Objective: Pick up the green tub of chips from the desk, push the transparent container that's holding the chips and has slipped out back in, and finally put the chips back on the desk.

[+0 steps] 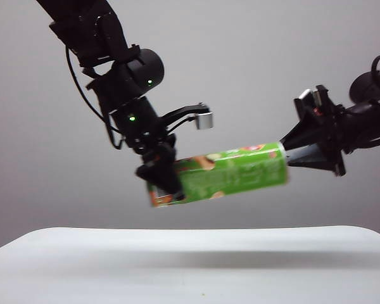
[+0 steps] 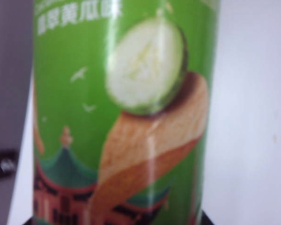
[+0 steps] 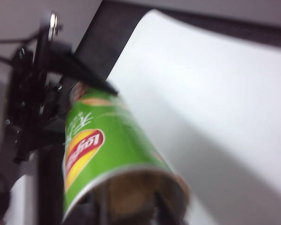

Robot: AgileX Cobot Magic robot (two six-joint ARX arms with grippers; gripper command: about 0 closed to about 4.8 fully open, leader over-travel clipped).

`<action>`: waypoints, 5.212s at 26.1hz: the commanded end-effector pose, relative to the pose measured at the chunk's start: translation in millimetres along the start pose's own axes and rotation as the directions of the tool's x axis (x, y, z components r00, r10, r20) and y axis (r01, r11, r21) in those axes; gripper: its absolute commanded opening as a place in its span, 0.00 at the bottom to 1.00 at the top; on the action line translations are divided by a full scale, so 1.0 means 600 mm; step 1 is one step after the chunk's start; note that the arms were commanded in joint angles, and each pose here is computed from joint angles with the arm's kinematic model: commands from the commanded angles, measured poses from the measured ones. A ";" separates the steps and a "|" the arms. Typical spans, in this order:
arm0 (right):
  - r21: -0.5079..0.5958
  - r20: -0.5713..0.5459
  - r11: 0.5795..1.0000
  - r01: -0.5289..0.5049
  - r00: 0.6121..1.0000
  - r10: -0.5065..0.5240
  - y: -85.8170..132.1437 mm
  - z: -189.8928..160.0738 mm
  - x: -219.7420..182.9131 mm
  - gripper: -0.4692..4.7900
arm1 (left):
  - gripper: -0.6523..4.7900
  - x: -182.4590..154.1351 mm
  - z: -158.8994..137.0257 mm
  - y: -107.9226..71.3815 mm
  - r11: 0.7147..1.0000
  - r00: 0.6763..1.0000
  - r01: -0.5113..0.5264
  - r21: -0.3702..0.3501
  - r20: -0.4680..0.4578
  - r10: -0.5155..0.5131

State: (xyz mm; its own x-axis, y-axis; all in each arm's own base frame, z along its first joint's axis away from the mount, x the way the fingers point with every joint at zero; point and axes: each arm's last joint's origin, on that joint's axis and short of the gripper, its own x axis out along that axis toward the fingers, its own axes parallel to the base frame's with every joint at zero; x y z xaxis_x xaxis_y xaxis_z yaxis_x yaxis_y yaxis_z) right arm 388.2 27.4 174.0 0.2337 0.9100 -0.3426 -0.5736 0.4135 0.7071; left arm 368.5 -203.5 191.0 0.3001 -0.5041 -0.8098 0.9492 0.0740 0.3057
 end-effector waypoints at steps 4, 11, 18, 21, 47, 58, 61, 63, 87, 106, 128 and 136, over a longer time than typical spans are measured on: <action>-0.033 0.037 0.998 0.048 0.998 -0.047 0.008 0.012 -0.028 0.44 | 0.63 -0.011 -0.050 0.016 0.998 0.997 0.006 -0.069 -0.071 -0.011; -0.019 0.007 0.998 0.066 0.998 -0.066 0.006 0.002 -0.031 0.44 | 0.63 0.000 -0.104 0.035 0.998 0.993 -0.009 -0.066 -0.121 0.001; -0.014 0.001 0.997 0.073 0.997 -0.073 0.006 0.000 -0.030 0.44 | 0.64 0.041 -0.128 0.022 0.995 0.983 0.070 -0.066 -0.162 -0.080; -0.014 0.000 0.997 0.073 0.997 -0.073 0.006 0.000 -0.030 0.44 | 0.71 0.057 -0.138 0.017 0.992 0.979 0.097 -0.080 -0.174 -0.109; 0.012 -0.132 0.968 0.251 0.960 -0.248 0.044 -0.016 -0.052 0.09 | 1.00 -0.123 -0.077 -0.005 0.946 0.903 -0.088 -0.312 -0.427 -0.057; -0.083 -0.054 0.946 0.312 0.947 -0.317 0.180 -0.022 -0.113 0.09 | 1.00 -0.306 -0.054 -0.106 0.713 0.843 -0.526 -0.463 -0.393 0.367; -0.112 -0.005 0.940 0.322 0.946 -0.324 0.206 -0.028 -0.124 0.09 | 1.00 -0.327 -0.070 -0.143 0.648 0.806 -0.592 -0.479 -0.367 0.465; -0.132 0.037 0.935 0.329 0.944 -0.326 0.223 -0.035 -0.131 0.09 | 1.00 -0.338 -0.080 -0.170 0.608 0.784 -0.618 -0.498 -0.337 0.521; -0.112 0.682 0.710 0.695 0.574 -0.453 0.339 -0.262 -0.183 0.09 | 0.73 -0.324 -0.175 -0.372 0.253 0.441 -0.515 -0.819 -0.001 0.897; 0.102 0.769 0.717 0.689 0.403 -0.497 0.288 -0.377 -0.162 0.09 | 0.55 -0.260 -0.222 -0.418 0.296 0.336 -0.501 -0.813 0.133 0.933; 0.131 0.682 0.665 0.735 0.420 -0.599 0.233 -0.409 -0.138 0.09 | 0.11 -0.247 -0.230 -0.422 0.307 0.406 -0.551 -0.776 0.071 0.911; 0.140 0.675 0.656 0.742 0.413 -0.612 0.231 -0.410 -0.138 0.09 | 0.11 -0.240 -0.238 -0.425 0.304 0.449 -0.566 -0.766 0.023 0.893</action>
State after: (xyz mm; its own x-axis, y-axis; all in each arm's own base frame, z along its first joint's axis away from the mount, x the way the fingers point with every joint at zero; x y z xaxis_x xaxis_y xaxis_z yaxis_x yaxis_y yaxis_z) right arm 95.7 2.1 149.6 0.9760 0.1468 -0.1609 -0.0935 0.9496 0.2993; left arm 96.5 -28.2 158.3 0.9781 -0.1963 -0.0687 0.2053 0.9642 0.1679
